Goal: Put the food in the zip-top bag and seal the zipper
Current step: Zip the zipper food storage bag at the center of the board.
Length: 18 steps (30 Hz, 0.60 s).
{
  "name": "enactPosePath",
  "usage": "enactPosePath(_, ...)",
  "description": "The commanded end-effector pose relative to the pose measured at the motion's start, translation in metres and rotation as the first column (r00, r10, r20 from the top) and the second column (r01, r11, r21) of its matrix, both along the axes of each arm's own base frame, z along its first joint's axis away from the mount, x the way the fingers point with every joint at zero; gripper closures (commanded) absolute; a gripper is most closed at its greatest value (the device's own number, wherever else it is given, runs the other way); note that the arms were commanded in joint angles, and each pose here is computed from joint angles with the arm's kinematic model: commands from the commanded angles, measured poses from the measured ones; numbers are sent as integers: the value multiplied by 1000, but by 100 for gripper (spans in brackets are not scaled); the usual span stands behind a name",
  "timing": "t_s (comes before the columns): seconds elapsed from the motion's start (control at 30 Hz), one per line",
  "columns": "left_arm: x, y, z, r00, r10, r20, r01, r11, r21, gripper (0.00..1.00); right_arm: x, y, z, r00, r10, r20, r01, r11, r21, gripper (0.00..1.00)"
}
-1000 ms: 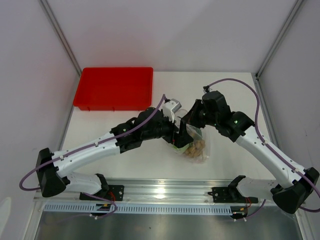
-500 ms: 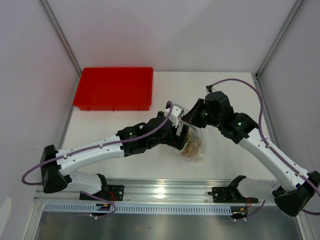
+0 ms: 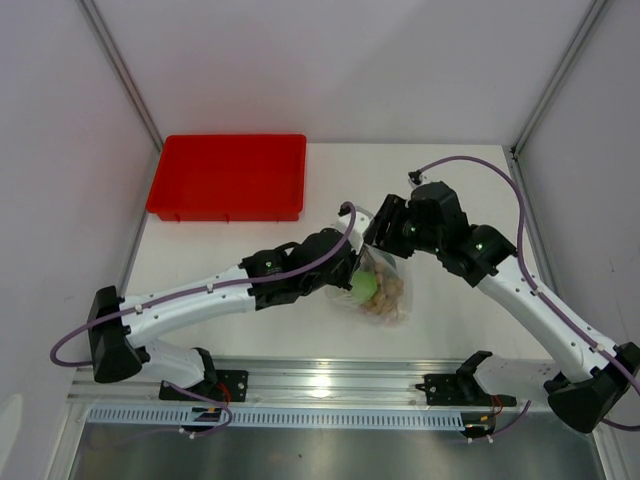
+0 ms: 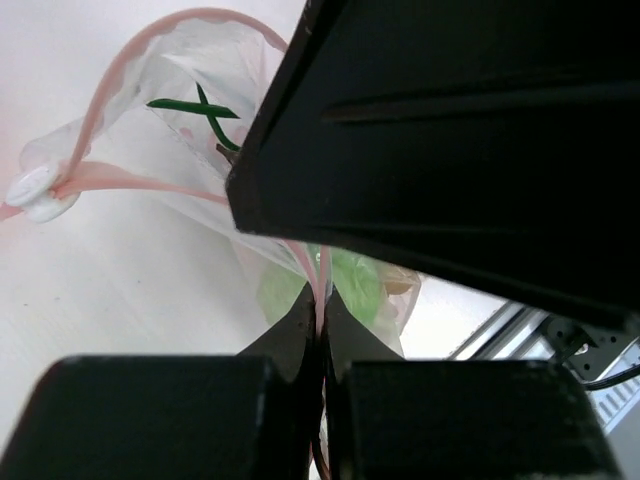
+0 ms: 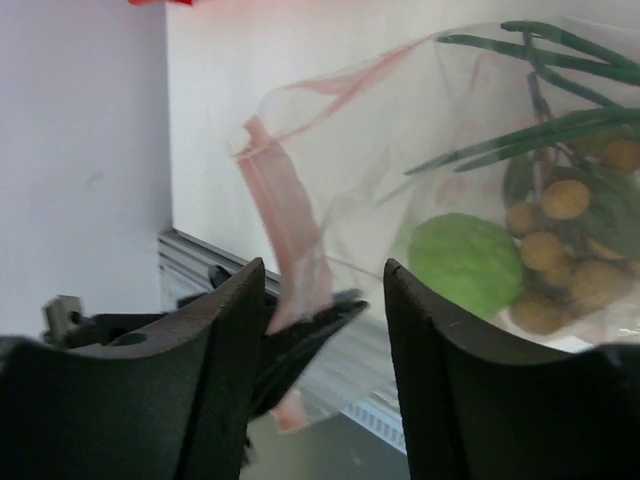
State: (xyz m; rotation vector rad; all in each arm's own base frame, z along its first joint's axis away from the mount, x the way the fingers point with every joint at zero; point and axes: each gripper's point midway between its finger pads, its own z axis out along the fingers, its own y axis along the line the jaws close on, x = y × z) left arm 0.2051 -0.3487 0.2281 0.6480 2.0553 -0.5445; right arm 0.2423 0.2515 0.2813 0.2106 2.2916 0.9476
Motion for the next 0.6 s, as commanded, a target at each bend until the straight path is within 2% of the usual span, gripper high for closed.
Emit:
enactPosePath(0.0, 4, 6, 31, 993, -51, 111, 52, 999, -13, 99, -1, -14, 13, 996, 63, 60, -59, 997, -56, 46)
enactPosePath(0.03, -2, 6, 27, 989, -100, 109, 102, 995, -16, 99, -3, -21, 10, 996, 78, 54, -73, 994, -83, 43)
enactPosePath(0.07, -8, 12, 43, 981, -131, 141, 140, 988, -58, 99, -3, -27, 11, 991, 109, 82, -99, 988, -119, 40)
enactPosePath(0.17, -23, 21, 53, 951, -249, 183, 269, 959, -91, 99, -3, -47, 18, 977, 160, 144, -130, 972, -198, 40)
enactPosePath(0.33, -47, 40, 56, 859, -439, 264, 465, 884, -41, 99, -1, -64, 20, 944, 247, 217, -187, 946, -264, 41)
enactPosePath(0.4, -55, 48, 59, 824, -489, 288, 517, 856, -24, 99, -7, -63, 25, 910, 325, 257, -261, 931, -254, 43)
enactPosePath(0.5, -58, 59, 58, 807, -524, 274, 548, 836, -15, 99, -17, -61, 36, 868, 385, 313, -326, 918, -227, 42)
enactPosePath(0.53, -63, 63, 52, 799, -549, 246, 568, 823, -10, 99, -18, -57, 44, 839, 407, 361, -352, 912, -211, 41)
enactPosePath(0.57, -71, 64, 55, 764, -597, 245, 621, 783, -27, 99, -34, -48, 45, 794, 473, 381, -444, 880, -167, 41)
